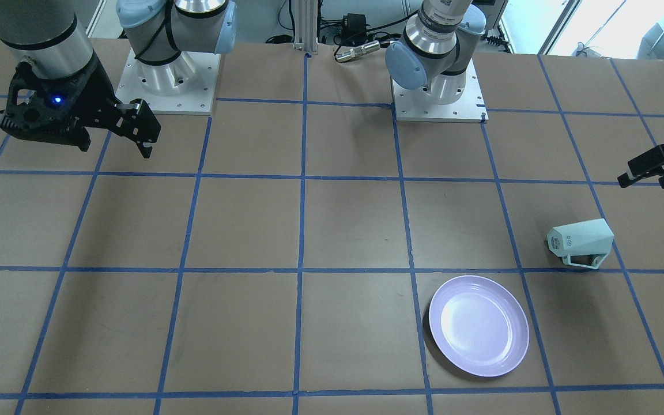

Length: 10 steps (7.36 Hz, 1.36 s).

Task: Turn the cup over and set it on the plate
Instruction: 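Move the left gripper down and outward to the lying green mug, then close the left gripper on the green mug's rim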

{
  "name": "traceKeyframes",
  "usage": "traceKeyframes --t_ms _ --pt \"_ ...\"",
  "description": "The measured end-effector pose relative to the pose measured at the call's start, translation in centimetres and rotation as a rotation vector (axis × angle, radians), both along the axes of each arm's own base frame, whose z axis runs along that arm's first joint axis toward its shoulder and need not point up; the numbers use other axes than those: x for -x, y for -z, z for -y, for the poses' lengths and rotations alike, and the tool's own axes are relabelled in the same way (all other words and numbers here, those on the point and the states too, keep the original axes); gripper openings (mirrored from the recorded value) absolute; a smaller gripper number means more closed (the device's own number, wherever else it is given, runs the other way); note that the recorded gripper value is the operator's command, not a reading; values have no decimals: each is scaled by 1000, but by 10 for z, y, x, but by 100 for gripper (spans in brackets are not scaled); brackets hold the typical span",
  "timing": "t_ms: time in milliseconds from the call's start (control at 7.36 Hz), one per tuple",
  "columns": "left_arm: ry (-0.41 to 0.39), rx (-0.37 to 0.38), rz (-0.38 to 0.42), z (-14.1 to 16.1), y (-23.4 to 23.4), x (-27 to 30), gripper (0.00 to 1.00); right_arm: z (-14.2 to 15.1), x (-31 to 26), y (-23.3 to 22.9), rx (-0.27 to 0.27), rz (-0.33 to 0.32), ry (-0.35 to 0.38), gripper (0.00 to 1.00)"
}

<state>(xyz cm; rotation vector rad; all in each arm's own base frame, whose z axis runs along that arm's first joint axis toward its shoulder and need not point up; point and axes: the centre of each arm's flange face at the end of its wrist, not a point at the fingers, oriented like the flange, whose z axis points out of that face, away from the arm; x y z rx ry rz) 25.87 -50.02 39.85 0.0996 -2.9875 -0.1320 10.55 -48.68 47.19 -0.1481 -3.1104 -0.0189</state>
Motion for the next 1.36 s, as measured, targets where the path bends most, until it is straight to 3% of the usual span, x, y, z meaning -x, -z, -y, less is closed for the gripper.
traceKeyframes --t_ms 407,951,1358 --pt "126 37 -83 -4 40 -48 100 0 0 0 1 0 0 100" --pt "239 114 -205 13 109 -77 100 0 0 0 1 0 0 100" --pt "260 91 -282 19 158 -82 100 0 0 0 0 0 0 100"
